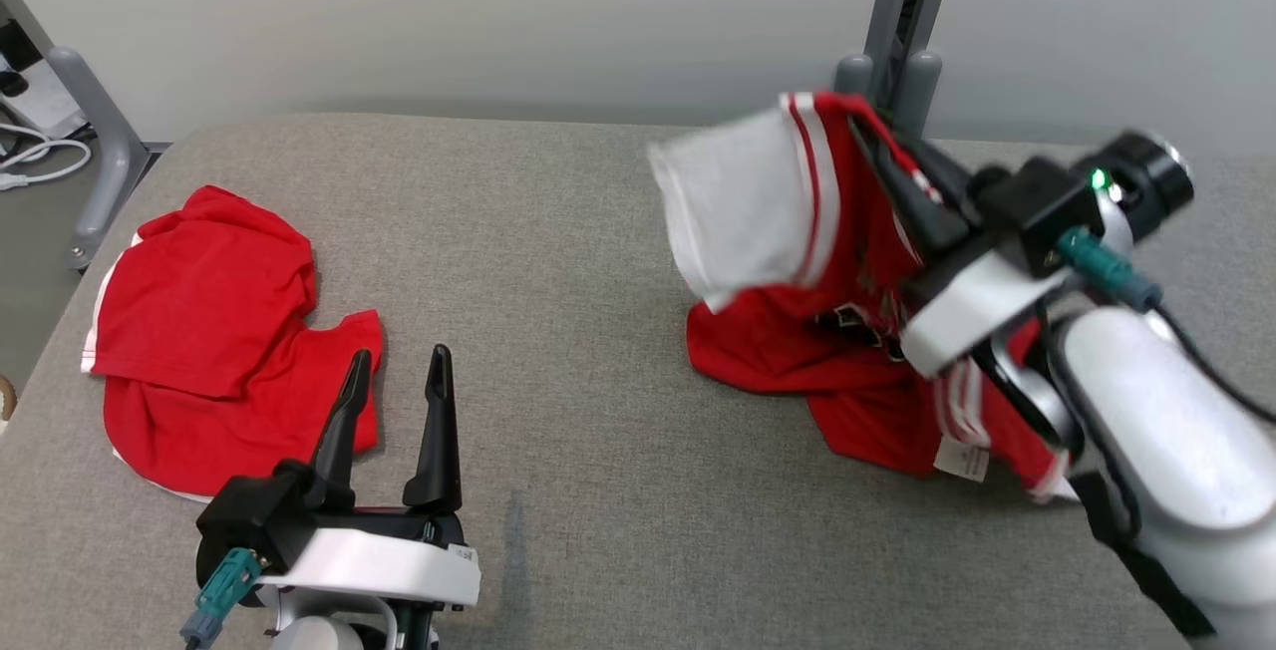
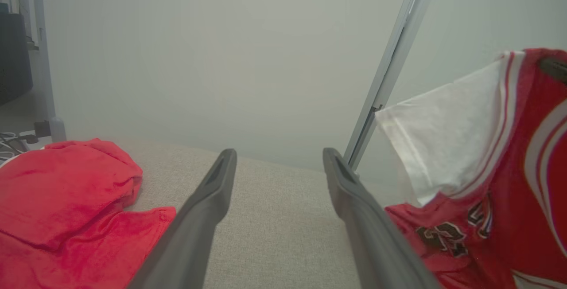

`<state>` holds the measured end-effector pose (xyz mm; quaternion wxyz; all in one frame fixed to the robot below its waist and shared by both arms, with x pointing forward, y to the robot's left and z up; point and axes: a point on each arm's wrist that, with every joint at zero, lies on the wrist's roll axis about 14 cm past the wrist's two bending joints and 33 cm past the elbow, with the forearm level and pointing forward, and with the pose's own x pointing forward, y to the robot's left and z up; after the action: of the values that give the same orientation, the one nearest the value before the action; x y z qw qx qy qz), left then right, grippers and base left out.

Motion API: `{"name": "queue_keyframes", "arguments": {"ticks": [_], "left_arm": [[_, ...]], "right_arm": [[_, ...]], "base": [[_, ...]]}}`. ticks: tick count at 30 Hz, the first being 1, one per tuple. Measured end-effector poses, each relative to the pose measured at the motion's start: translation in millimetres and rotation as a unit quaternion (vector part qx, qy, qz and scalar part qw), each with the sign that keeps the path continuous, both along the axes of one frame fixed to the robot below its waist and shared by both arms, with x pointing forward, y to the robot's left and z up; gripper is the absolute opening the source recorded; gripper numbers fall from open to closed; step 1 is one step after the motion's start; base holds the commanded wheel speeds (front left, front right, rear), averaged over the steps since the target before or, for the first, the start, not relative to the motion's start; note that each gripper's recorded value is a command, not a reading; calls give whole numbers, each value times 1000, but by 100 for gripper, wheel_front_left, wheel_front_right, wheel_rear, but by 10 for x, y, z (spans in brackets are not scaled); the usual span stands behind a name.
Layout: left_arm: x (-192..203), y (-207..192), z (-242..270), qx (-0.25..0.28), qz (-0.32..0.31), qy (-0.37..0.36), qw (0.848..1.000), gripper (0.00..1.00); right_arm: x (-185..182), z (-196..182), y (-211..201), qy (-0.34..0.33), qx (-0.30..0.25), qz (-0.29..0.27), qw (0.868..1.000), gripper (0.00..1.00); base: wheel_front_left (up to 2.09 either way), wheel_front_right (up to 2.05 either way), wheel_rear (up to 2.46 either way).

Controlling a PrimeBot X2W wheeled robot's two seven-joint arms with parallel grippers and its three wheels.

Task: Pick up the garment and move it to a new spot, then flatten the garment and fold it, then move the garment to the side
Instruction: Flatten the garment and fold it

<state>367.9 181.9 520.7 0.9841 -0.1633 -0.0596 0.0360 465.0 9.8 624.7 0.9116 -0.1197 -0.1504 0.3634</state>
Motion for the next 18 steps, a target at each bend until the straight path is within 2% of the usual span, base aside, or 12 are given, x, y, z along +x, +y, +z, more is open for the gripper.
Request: {"name": "queue_keyframes", "arguments": {"ticks": [3, 6, 9, 11, 14, 18], "left_arm": [[-18, 12, 17, -2, 3, -2, 1000, 100], [-37, 24, 28, -2, 6, -4, 1000, 100], [-55, 22, 23, -3, 6, -3, 1000, 100], [-68, 22, 4, -3, 7, 0, 1000, 100], [-56, 0, 9, -4, 5, -1, 1000, 100], [-13, -28, -15, -6, 1, 3, 1000, 100]], "right_arm": [[-42, 492, 171, -35, 64, 31, 997, 0], [-91, 1065, 199, -66, 151, 55, 985, 0], [-51, 1577, -36, -89, 244, 47, 964, 0], [48, 1744, -295, -95, 285, 20, 953, 0], [335, 1567, -712, -45, 318, -45, 946, 0], [684, 758, -1276, 57, 309, -149, 937, 0]], "base": [[0, 0, 0], [0, 0, 0], [0, 0, 0], [0, 0, 0], [0, 0, 0], [0, 0, 0]]}}
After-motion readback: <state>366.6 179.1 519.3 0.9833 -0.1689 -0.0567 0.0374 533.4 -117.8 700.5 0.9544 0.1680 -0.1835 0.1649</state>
